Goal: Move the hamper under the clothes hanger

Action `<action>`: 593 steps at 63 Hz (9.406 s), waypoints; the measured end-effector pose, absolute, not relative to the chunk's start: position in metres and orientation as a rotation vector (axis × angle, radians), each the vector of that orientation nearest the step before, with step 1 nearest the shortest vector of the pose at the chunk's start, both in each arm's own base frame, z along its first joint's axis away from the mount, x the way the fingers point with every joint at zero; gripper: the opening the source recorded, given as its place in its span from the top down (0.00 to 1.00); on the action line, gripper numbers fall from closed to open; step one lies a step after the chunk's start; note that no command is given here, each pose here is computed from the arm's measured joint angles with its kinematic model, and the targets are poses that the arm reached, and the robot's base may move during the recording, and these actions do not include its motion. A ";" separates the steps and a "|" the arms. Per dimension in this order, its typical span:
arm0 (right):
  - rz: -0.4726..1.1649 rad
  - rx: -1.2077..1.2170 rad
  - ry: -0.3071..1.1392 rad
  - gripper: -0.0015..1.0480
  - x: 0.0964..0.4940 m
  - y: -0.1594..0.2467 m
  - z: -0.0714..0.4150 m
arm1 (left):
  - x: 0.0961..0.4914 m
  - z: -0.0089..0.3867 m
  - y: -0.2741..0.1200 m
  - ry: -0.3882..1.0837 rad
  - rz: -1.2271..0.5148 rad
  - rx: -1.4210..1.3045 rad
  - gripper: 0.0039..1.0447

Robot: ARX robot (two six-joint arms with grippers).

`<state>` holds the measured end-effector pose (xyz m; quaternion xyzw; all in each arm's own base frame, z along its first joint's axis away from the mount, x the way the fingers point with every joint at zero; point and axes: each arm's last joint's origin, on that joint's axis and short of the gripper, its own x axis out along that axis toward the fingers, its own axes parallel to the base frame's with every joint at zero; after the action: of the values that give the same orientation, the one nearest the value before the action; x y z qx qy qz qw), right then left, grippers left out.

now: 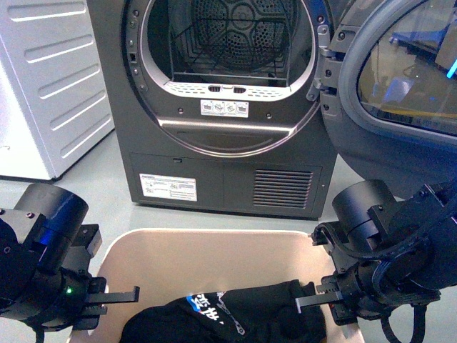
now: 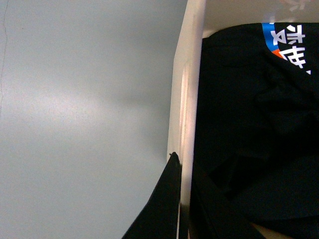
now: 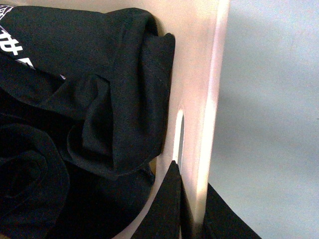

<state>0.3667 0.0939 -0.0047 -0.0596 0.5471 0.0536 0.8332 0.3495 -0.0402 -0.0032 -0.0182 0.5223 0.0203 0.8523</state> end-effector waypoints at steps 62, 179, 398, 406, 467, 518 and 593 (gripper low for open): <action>0.111 -0.096 1.148 0.97 0.370 0.084 0.016 | 0.351 0.022 -0.050 1.074 0.021 -0.008 0.96; 0.126 -0.095 1.128 0.97 0.372 0.082 0.024 | 0.353 0.031 -0.052 1.054 0.023 0.010 0.96; 0.090 0.041 1.094 0.97 0.372 0.082 0.023 | 0.353 0.032 -0.053 1.064 0.007 0.011 0.96; 0.075 0.066 1.096 0.97 0.372 0.082 0.023 | 0.352 0.031 -0.052 1.083 -0.002 0.009 0.96; 0.049 0.090 1.147 0.97 0.366 0.075 -0.002 | 0.349 0.018 -0.060 1.110 -0.029 0.045 0.96; 0.043 0.089 1.145 0.97 0.365 0.075 -0.005 | 0.344 0.008 -0.062 1.130 -0.029 0.053 0.93; 0.078 -0.028 0.787 0.07 0.377 0.089 0.119 | 0.352 0.150 -0.065 0.745 -0.167 -0.037 0.06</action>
<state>0.3773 0.0891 0.1185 -0.0136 0.3833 0.0381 0.9227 0.3522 -0.0651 0.1502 -0.0180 0.3637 -0.0813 0.9278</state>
